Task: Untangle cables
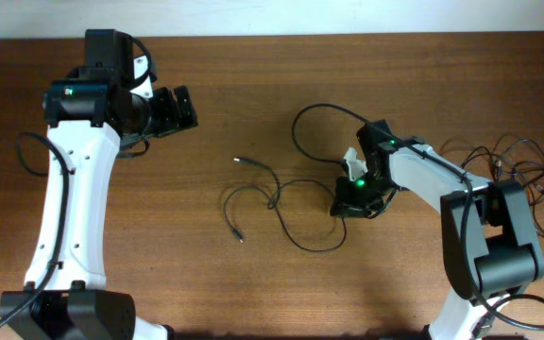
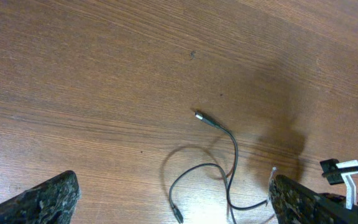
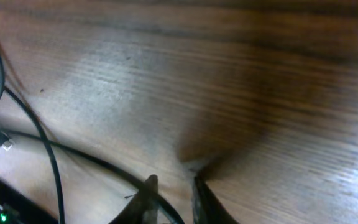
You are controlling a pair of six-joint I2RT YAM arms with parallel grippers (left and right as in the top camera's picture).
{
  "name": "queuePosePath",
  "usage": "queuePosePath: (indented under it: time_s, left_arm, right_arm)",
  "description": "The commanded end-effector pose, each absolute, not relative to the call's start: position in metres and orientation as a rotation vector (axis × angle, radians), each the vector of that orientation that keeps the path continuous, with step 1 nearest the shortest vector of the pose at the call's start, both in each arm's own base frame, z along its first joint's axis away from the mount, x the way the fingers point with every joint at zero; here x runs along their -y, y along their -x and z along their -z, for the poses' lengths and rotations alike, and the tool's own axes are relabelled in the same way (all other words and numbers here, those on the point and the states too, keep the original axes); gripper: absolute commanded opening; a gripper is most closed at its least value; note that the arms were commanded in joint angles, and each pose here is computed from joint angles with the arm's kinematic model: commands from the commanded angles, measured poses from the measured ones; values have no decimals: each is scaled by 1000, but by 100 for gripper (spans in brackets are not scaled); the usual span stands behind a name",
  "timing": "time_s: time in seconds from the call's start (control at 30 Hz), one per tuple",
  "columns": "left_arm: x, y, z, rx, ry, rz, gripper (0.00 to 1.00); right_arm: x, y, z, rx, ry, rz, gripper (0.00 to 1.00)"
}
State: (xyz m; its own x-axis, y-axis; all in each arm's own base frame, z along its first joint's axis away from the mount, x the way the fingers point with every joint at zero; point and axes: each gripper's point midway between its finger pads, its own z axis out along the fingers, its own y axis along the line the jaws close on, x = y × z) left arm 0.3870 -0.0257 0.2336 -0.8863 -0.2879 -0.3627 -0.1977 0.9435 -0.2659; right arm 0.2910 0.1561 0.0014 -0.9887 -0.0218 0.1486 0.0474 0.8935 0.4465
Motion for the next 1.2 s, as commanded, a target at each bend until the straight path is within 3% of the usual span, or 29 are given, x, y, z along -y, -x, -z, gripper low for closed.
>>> queuePosePath:
  time_s: [0.0, 0.13, 0.23, 0.47, 0.73, 1.0, 1.17]
  left_arm:
    - [24, -389, -235, -2686, 357, 306, 99]
    - [24, -389, -235, -2686, 357, 306, 99]
    - [24, -389, -235, -2686, 357, 306, 99]
    - [24, -389, -235, -2686, 357, 306, 99]
    - [24, -389, -235, -2686, 357, 306, 99]
    - [24, -389, -235, -2686, 357, 306, 99]
    - [24, -389, -235, -2686, 357, 306, 99]
  right_arm:
    - [-149, -307, -17, 2945, 49, 610, 22]
    - [-148, -333, -58, 3003, 31, 553, 32]
    - [-152, -347, -91, 3046, 3, 531, 54]
    - [-189, -342, -120, 2963, -54, 787, 72]
    - [-243, -321, -120, 2950, -255, 804, 71]
    - [-269, -332, -109, 3107, 93, 614, 60]
    - [-269, -322, -100, 3080, 224, 548, 58]
